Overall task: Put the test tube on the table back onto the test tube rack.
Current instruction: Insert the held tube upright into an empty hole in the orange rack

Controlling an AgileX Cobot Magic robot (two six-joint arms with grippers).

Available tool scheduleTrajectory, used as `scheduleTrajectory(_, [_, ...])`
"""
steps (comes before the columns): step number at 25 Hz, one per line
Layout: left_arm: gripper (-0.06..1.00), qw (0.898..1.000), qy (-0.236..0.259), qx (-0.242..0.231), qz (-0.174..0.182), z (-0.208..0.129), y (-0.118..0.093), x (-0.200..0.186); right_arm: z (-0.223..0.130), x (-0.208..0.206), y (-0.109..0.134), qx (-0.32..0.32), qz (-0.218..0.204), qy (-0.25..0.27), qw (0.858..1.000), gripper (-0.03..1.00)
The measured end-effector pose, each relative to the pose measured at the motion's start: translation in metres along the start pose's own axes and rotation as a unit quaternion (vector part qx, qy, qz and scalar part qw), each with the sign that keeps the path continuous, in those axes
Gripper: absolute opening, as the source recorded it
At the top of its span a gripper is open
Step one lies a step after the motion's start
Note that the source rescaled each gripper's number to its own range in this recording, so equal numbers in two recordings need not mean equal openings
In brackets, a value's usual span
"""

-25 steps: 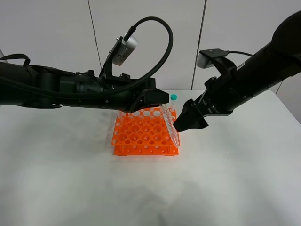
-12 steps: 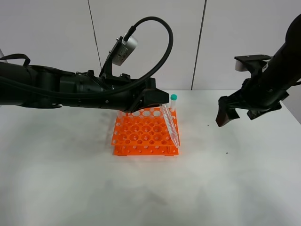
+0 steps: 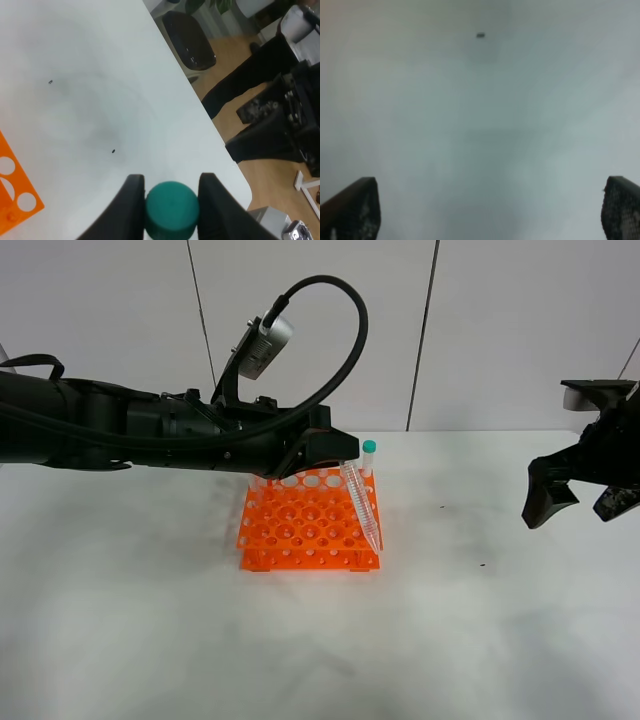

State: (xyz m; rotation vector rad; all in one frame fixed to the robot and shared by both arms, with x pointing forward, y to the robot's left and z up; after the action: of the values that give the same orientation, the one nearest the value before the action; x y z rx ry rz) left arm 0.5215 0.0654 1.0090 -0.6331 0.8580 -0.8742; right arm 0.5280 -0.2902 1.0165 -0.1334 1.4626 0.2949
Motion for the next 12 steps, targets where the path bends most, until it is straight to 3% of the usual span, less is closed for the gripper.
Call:
scheduleTrajectory(5, [0.0, 1.0, 0.0, 0.0, 0.0, 0.0, 0.0, 0.0, -0.009, -0.02, 0.005, -0.002, -0.007, -0.023, 1.0, 0.98])
scheduleTrajectory(12, [0.0, 1.0, 0.0, 0.0, 0.0, 0.0, 0.0, 0.0, -0.052, -0.08, 0.025, -0.012, -0.038, -0.131, 0.991, 0.98])
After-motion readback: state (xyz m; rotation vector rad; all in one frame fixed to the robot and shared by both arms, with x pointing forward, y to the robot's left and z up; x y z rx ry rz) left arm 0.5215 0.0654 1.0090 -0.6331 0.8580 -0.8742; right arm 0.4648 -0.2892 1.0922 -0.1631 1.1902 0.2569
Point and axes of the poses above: a point on each arm's last joint axis where the gripper is mounted, x pointing out along that axis toward the gripper, y along the wrist's bending axis when the last joint is at zero, z = x × y, the point moved 2 cm from there along x, pointing out along that axis toward the gripper, and after that the axes turned 9 degrees about -x, right-handed, at the moved point
